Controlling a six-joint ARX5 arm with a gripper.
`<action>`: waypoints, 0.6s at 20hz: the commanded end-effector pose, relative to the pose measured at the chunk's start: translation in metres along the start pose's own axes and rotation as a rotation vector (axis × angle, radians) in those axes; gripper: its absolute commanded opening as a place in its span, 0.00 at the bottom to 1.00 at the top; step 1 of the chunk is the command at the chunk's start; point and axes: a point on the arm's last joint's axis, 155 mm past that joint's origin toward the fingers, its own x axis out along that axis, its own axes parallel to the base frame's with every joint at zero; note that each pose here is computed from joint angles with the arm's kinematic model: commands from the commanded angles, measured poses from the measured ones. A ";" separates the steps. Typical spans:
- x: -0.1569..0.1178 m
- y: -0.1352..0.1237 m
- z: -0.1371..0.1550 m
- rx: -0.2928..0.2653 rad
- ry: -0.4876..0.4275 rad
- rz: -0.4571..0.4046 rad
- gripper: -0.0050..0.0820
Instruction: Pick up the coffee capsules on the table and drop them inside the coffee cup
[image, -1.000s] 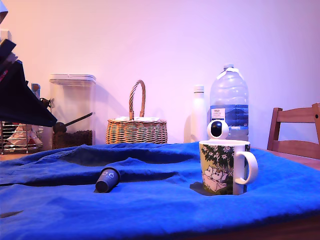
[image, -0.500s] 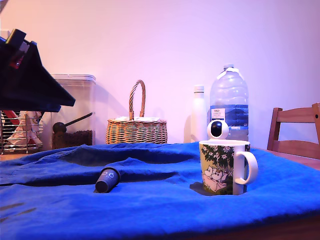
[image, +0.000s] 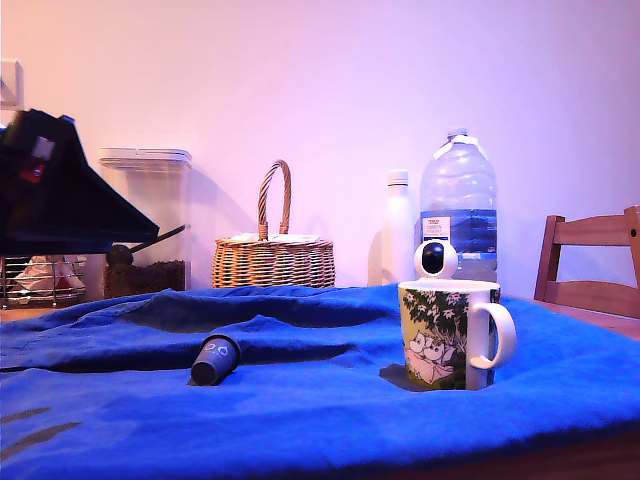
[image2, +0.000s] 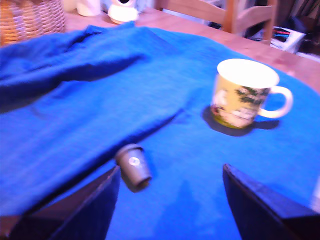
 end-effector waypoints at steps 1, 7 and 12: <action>0.004 -0.001 -0.011 -0.007 0.020 -0.001 0.74; 0.022 -0.001 -0.026 -0.017 0.044 -0.009 0.74; 0.036 0.007 -0.039 -0.037 0.051 0.012 0.74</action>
